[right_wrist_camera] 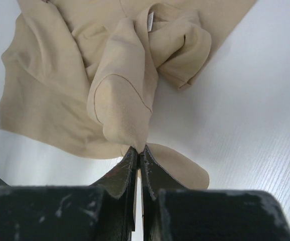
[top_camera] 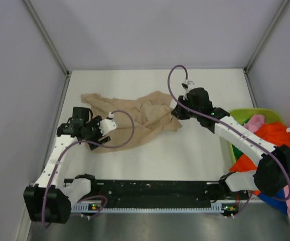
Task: Fold and stack the t-shirts
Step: Flatten out the tshirt
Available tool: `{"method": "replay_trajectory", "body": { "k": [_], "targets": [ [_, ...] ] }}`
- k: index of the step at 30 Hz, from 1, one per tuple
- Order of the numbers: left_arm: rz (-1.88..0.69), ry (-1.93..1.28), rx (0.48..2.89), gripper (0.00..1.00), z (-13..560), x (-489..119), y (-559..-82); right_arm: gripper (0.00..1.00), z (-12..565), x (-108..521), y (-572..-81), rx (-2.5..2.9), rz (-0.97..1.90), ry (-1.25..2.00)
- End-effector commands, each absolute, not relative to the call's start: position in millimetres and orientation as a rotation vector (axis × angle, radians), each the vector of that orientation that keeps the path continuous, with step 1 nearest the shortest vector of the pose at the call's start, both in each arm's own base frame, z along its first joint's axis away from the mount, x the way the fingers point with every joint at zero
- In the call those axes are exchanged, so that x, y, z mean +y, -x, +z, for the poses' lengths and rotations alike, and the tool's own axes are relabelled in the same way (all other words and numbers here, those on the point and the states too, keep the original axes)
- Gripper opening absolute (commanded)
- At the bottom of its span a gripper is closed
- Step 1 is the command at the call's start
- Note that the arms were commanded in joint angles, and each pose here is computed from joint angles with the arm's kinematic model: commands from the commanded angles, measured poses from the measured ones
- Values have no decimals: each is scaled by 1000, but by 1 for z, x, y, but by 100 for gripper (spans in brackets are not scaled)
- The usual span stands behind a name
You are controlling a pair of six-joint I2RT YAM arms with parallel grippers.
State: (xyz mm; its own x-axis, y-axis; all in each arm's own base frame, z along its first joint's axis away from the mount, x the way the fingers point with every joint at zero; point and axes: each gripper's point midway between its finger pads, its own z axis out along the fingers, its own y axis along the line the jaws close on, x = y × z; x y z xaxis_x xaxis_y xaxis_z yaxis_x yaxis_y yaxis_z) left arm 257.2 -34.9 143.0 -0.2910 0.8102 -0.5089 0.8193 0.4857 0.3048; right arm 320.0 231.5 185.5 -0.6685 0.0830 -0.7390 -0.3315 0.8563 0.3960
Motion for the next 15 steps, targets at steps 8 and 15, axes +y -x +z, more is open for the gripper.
{"method": "replay_trajectory", "body": {
  "k": [8, 15],
  "targets": [
    [185, -1703, 2155, 78, 42, 8, -237, 0, 213, 232, -331, 2127, 643, 200],
    [392, -1607, 2278, 64, 17, 36, -266, 0, 213, 224, -329, 2128, 613, 201]
  ]
}}
